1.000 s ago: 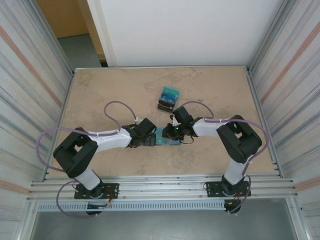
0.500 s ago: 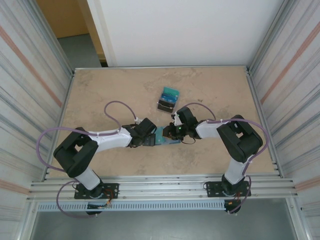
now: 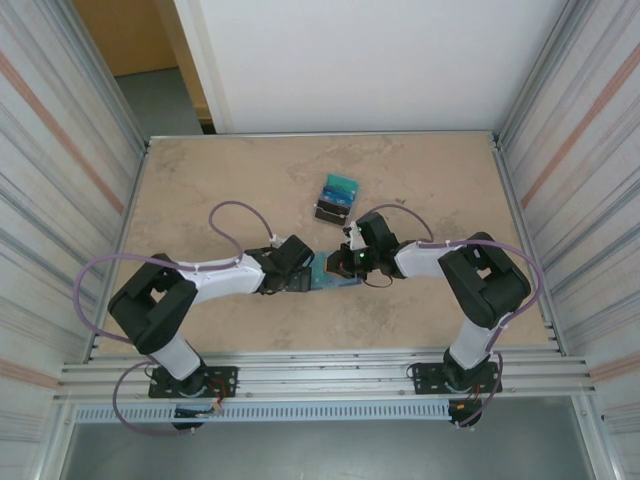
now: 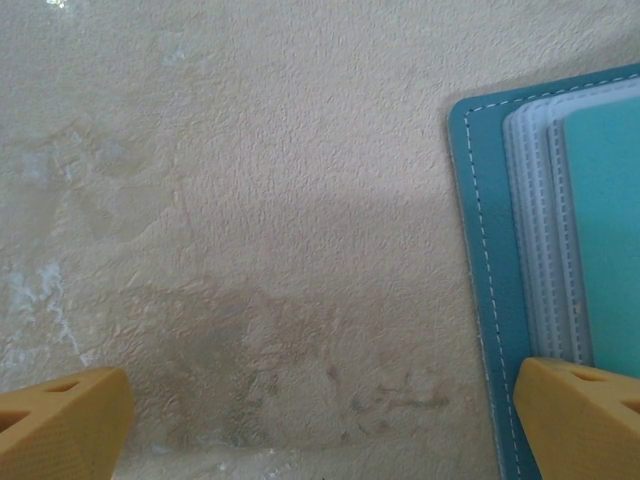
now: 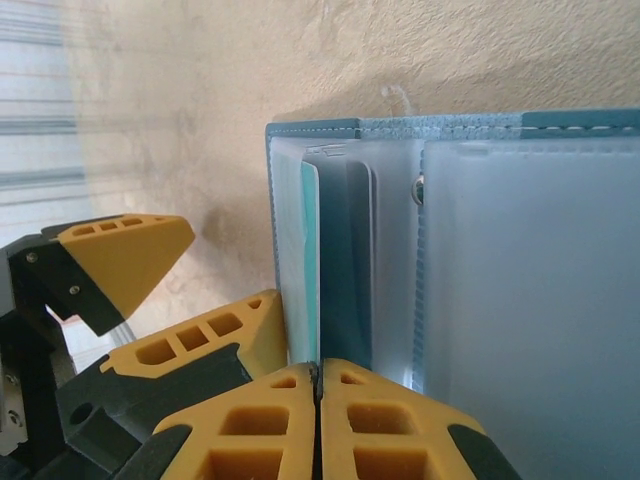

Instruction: Take the credit cards out of the card holder

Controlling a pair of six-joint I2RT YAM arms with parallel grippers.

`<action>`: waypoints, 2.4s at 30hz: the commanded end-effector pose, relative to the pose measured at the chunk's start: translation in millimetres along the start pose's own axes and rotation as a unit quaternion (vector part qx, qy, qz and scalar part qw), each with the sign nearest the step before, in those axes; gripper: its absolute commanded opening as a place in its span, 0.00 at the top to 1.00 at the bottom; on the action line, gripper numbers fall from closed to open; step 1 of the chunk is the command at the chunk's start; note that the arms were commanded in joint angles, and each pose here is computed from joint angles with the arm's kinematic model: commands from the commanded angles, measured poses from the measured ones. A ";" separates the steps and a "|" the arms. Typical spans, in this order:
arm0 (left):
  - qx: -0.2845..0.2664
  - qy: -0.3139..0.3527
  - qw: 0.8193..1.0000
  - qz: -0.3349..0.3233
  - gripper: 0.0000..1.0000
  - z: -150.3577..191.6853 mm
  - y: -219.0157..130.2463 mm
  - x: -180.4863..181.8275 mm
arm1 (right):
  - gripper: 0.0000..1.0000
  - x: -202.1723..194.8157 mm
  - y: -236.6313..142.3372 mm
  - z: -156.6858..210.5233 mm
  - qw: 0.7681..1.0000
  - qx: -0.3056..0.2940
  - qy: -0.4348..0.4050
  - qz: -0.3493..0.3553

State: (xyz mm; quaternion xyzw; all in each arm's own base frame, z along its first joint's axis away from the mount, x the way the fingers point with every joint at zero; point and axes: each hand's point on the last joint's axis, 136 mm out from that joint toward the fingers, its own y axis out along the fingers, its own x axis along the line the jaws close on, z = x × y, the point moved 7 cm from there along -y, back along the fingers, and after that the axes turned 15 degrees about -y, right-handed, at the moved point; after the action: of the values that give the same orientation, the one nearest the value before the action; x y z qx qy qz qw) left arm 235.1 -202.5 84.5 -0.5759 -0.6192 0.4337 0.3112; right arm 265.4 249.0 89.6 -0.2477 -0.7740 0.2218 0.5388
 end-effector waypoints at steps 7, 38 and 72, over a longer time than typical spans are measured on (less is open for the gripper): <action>0.004 0.002 1.000 -0.014 0.01 0.3 1.4 -1.4 | 0.92 1.6 -11.9 -1.6 1.000 -0.013 0.002 -0.012; -0.004 0.005 1.000 0.013 0.01 -5.9 -11.7 -6.1 | 1.00 -1.4 -53.7 -5.5 0.997 -0.018 -0.046 0.063; -0.045 0.348 0.816 0.460 0.34 -59.5 -123.1 -47.6 | 1.00 109.5 -111.5 -5.0 0.909 0.056 -0.410 -0.043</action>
State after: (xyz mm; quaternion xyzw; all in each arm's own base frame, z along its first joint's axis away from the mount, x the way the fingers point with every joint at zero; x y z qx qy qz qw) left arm 243.3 -226.7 220.9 -0.9092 -0.1875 0.2850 0.2386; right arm 229.5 232.9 220.8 -0.1023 -0.9102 0.3373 0.2174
